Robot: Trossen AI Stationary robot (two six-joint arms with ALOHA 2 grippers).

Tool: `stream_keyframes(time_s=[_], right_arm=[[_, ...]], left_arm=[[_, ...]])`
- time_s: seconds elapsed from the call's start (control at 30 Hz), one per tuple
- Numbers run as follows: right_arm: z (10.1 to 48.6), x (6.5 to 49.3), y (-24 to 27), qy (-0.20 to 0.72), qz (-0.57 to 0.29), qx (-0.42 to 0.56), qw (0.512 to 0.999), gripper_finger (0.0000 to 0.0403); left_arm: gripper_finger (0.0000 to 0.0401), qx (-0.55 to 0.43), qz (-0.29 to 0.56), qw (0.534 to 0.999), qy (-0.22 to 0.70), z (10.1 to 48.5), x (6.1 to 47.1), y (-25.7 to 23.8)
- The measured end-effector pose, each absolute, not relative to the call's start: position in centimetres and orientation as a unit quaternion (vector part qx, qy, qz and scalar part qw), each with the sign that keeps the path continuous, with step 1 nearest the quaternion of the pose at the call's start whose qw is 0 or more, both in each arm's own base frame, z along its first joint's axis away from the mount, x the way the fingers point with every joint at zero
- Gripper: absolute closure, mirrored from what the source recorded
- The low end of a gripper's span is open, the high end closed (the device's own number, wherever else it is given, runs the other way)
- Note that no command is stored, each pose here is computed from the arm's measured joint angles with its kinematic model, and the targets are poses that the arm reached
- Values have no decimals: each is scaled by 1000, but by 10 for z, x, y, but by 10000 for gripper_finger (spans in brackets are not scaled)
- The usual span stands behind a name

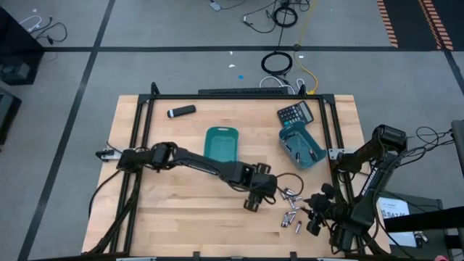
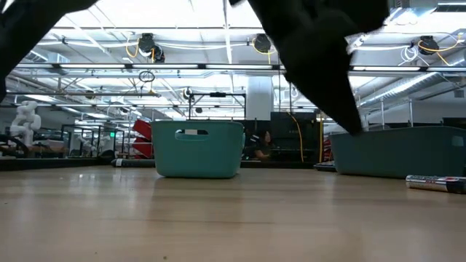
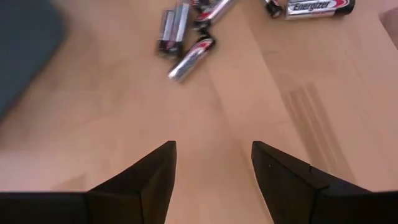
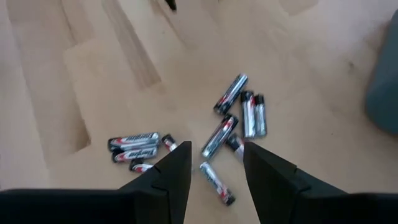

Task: Sort batteries
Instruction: Put the silver battery into the green bin

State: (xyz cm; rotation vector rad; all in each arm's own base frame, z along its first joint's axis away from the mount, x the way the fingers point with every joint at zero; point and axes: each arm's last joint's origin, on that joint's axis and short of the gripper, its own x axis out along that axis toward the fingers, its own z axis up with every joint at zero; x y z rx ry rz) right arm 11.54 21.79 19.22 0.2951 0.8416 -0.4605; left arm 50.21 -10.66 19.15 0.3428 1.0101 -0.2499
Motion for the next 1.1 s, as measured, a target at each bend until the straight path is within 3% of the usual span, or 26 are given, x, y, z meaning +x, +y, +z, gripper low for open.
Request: stream_keyframes(time_s=[0.37,0.77,1.1], right_arm=[[203,108,214,422,-253,124,862,266],[213,108,212,409,-263,97,868,266],[213,109,213,404,-260,101,871,266]], left_arm=[[180,133,-158,891,403,148,532,-114],[180,150,-149,927,308,145,552,-100],[180,122,-187,918,329,125,555,-79]])
